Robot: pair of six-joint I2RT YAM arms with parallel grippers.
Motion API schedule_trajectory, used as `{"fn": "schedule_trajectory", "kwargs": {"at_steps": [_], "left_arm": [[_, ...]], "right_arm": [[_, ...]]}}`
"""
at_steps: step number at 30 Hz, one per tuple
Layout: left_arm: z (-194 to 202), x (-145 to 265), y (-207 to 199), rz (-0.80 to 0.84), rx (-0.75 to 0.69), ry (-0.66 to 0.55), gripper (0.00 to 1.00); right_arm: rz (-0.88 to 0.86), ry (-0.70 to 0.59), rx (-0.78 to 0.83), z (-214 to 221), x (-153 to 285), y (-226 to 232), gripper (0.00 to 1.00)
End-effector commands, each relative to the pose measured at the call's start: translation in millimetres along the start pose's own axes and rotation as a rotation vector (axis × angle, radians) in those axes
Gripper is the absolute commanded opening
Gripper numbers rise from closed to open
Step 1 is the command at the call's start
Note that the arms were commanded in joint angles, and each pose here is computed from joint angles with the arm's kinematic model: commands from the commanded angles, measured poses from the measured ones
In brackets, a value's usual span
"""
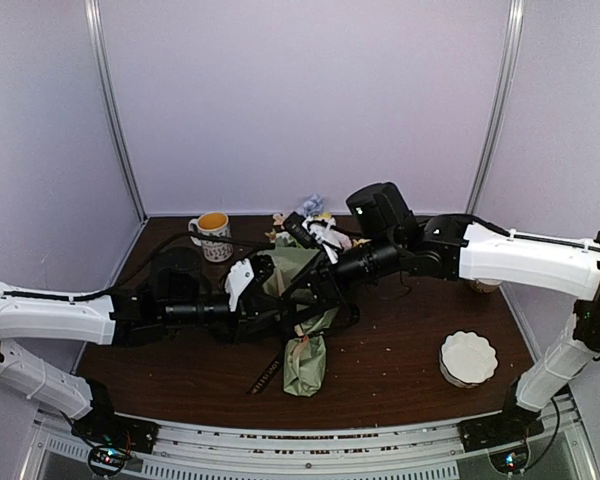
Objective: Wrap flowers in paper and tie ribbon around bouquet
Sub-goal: Cross the half-tied ribbon over the folded bouquet.
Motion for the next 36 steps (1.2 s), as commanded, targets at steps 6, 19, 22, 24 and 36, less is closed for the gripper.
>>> {"fn": "schedule_trajectory", "kwargs": {"at_steps": [6,19,22,24,36], "left_arm": [[-11,-2,4,0.001,0.008,-0.036,0.0],[-12,-4,4,0.014,0.009,-0.035,0.0],[-12,-4,3,0.019,0.009,-0.031,0.0],[-11,-4,3,0.021,0.009,-0.024,0.0],[11,11,65,-0.187,0.231,0.081,0.62]], "right_arm": [[-0.027,0.005,0.018,7,-15,-1,0.45],[-0.006,0.025,-0.006,24,-22,-10,0.25],[-0.006,0.016,0.003,20,-20,-9,0.06],[-0.011,0.005,0.009,18,-18,-8,0.0],[0.029,0.014,-0.006,22,-14,-14,0.0]]}}
Point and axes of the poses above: each gripper's point midway between its finger pads, its own x axis back along the fingers, its own y axis along the line the jaws close on, z = x × y, the point moved 1 cm from there along x, back along the fingers, and after that the axes turned 3 degrees about x, right-handed, at the moved point
